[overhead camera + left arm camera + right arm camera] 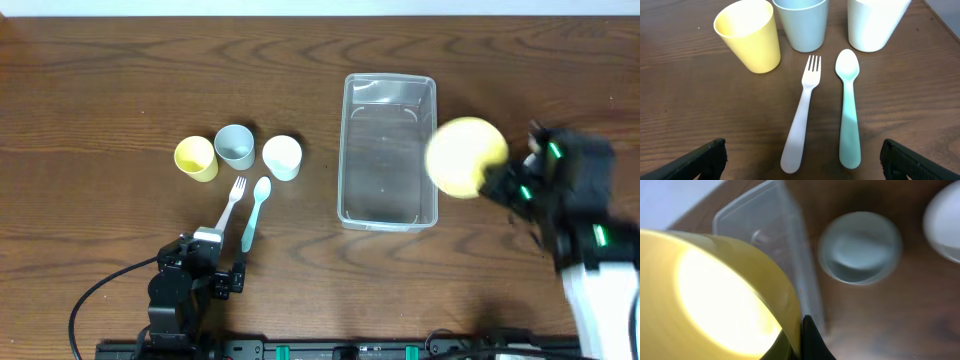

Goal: Pack container
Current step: 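Carry the yellow bowl into the clear container and release it, then grasp the white bowl at the right edge with the right gripper, then place the white bowl onto the yellow bowl in the container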

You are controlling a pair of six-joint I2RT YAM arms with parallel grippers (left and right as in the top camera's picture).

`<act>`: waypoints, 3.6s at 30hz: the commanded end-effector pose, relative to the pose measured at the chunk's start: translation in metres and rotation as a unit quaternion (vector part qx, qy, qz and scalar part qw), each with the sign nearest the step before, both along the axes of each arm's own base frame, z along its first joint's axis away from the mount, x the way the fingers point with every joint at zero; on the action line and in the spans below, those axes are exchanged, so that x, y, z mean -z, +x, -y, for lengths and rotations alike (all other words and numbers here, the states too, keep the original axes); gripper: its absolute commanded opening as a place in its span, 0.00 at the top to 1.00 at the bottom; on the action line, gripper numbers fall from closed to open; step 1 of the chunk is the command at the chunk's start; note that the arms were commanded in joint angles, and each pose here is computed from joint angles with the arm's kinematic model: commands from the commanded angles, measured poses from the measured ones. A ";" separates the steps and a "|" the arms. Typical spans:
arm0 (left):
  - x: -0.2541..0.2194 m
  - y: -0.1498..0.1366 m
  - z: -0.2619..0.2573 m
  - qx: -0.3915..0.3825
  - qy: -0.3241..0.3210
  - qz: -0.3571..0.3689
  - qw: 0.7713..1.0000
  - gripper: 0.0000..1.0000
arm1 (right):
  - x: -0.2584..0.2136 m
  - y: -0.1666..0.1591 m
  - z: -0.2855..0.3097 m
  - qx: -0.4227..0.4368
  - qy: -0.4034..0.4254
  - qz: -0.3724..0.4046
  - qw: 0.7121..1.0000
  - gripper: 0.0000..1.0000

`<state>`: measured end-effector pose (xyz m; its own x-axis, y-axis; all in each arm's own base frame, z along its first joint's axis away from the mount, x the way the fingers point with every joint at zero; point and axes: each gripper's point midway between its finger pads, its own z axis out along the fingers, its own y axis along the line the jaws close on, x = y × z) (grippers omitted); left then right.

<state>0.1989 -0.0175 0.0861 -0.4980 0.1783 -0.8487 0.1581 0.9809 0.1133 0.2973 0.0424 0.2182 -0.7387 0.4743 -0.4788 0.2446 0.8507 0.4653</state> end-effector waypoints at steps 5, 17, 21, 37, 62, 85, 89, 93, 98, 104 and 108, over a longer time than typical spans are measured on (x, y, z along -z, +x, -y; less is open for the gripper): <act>0.003 0.000 0.000 -0.002 -0.004 -0.001 1.000 0.02 | 0.019 0.101 -0.036 -0.066 -0.052 -0.097 0.992 0.98; 0.003 0.000 0.000 -0.002 -0.004 -0.001 1.000 0.02 | 0.145 0.155 -0.094 -0.134 -0.036 -0.216 0.967 0.98; 0.003 0.000 0.000 -0.002 -0.004 -0.001 1.000 0.02 | 0.156 0.163 -0.087 -0.115 -0.078 -0.210 0.968 0.94; 0.003 0.000 0.000 -0.002 -0.004 -0.001 1.000 0.02 | -0.037 0.124 0.019 -0.024 -0.097 -0.082 0.992 0.55; 0.003 0.000 0.000 -0.002 -0.004 -0.001 1.000 0.02 | 0.172 -0.003 0.202 0.279 -0.014 -0.269 0.922 0.47; 0.003 0.000 0.000 -0.002 -0.004 -0.001 1.000 0.02 | -0.017 0.039 0.191 0.281 -0.059 -0.038 0.957 0.99; 0.003 0.000 0.000 -0.002 -0.004 -0.001 1.000 0.02 | -0.096 0.060 0.111 0.170 -0.056 0.083 0.980 0.99; 0.003 0.000 0.000 -0.002 -0.004 -0.001 1.000 0.02 | -0.096 0.081 0.027 0.062 -0.054 0.105 0.991 0.99; 0.003 0.000 0.000 -0.002 -0.004 -0.001 1.000 0.02 | -0.022 0.133 -0.032 0.009 -0.096 0.049 0.994 0.99; 0.003 0.000 0.000 -0.002 -0.004 -0.001 1.000 0.02 | 0.098 0.172 -0.076 -0.046 -0.033 -0.068 0.996 0.99; 0.003 0.000 0.000 -0.002 -0.004 -0.001 1.000 0.02 | 0.140 0.175 -0.091 -0.070 -0.004 -0.114 0.991 0.99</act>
<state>0.1990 -0.0175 0.0863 -0.4970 0.1782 -0.8492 0.1579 0.9809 0.1134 0.4646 0.1132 0.0729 -0.8756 0.3520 -0.3308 0.2497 0.9160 0.3141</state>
